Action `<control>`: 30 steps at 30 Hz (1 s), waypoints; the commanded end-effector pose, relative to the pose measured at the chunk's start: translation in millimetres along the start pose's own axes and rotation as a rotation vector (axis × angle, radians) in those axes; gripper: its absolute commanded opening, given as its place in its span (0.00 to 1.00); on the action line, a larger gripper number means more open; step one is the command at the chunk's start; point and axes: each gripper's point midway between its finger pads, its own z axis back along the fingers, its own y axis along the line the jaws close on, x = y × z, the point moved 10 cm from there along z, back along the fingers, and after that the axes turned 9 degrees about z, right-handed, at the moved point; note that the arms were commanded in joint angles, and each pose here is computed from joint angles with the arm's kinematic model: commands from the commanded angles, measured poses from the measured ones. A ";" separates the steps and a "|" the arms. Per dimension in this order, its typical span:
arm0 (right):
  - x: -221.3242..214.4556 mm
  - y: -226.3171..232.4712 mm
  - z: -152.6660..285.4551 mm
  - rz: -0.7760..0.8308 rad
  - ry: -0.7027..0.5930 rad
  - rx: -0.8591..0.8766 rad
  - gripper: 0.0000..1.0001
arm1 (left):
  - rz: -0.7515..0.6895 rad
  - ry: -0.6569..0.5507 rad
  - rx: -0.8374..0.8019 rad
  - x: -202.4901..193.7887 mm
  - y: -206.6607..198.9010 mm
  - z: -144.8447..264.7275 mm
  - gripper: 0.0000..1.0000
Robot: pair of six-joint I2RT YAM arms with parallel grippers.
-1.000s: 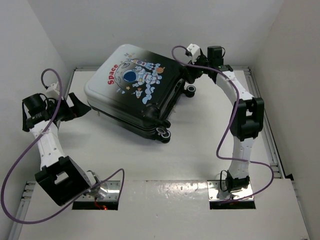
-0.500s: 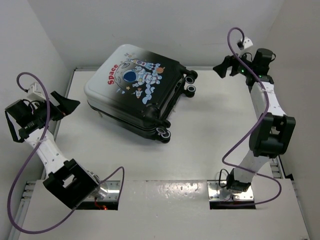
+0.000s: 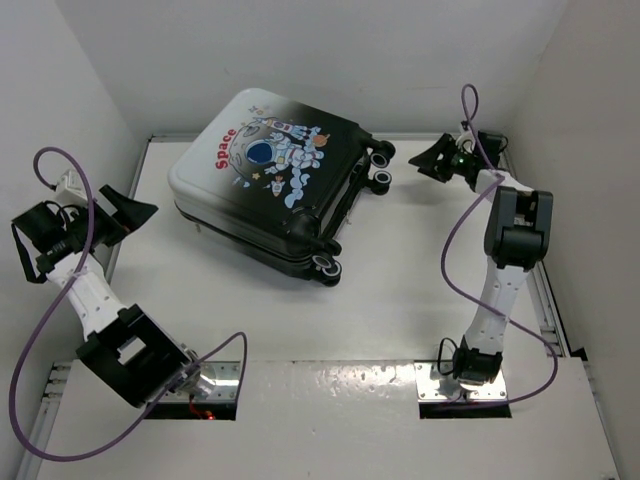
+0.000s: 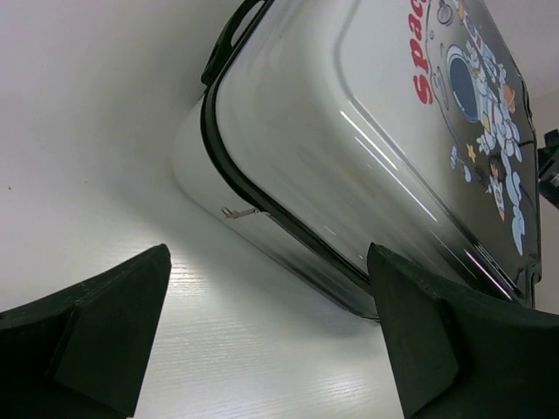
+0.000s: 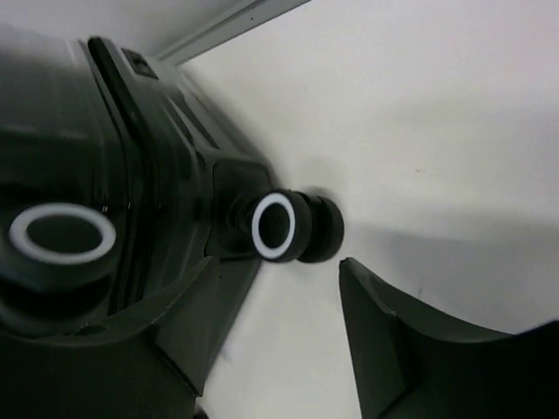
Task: Pack the luggage
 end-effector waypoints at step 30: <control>-105.6 23.5 -120.3 -0.401 0.345 0.208 0.21 | 0.444 0.083 0.112 -34.0 80.8 -20.2 0.84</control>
